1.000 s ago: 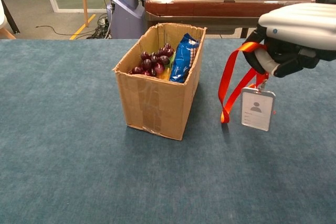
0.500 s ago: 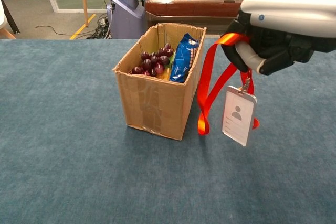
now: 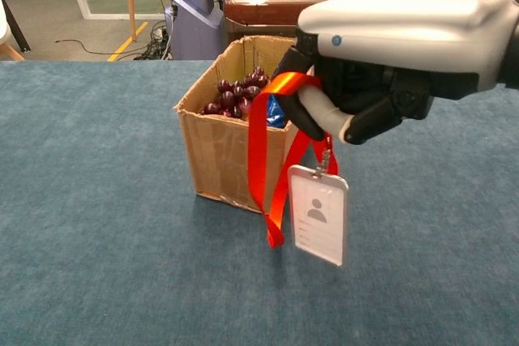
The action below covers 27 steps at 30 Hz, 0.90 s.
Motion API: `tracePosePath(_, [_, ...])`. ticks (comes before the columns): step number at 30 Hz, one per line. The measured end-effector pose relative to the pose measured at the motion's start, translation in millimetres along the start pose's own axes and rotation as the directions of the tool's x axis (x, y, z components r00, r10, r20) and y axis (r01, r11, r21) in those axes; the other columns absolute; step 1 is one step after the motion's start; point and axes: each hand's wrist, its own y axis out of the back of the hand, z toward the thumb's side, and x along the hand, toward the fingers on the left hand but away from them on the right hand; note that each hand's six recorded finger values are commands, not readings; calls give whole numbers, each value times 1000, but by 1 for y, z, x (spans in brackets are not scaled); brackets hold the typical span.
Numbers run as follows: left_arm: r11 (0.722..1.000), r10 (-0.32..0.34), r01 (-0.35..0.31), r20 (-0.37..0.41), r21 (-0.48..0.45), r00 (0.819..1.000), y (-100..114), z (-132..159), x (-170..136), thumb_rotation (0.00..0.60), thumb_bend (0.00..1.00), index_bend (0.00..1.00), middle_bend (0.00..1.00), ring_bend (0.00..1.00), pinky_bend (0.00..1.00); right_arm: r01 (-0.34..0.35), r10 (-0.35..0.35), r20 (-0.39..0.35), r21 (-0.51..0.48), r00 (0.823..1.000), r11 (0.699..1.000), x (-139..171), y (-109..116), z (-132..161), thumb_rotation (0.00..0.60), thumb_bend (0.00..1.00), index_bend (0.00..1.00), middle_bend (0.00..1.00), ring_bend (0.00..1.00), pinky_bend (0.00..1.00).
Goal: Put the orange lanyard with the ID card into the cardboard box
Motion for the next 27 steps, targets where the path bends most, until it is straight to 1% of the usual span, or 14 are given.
tracePosePath(8, [1000,4,-4,-4,-2,1000,2,-1,0,600,161,398,385,281,423,28,-29,-53,-23,998,999,-12,8,20,600,855,714,1000,1000,1000])
tracePosePath(15, [1000,4,-4,-4,1,1000,2,-2,0,600,160,398,385,282,423,80,-85,-85,-59,993,995,-22,25,33,600,856,714,1000,1000,1000])
tracePosePath(21, [1000,4,-4,-5,-2,1000,2,-2,-1,600,161,398,385,282,423,149,-159,-87,-107,983,983,-24,41,34,600,856,714,1000,1000,1000])
tracePosePath(27, [1000,-2,2,-3,2,1000,1,-2,-1,600,160,398,387,282,423,229,-236,-52,-110,970,967,-27,56,21,600,855,714,1000,1000,1000])
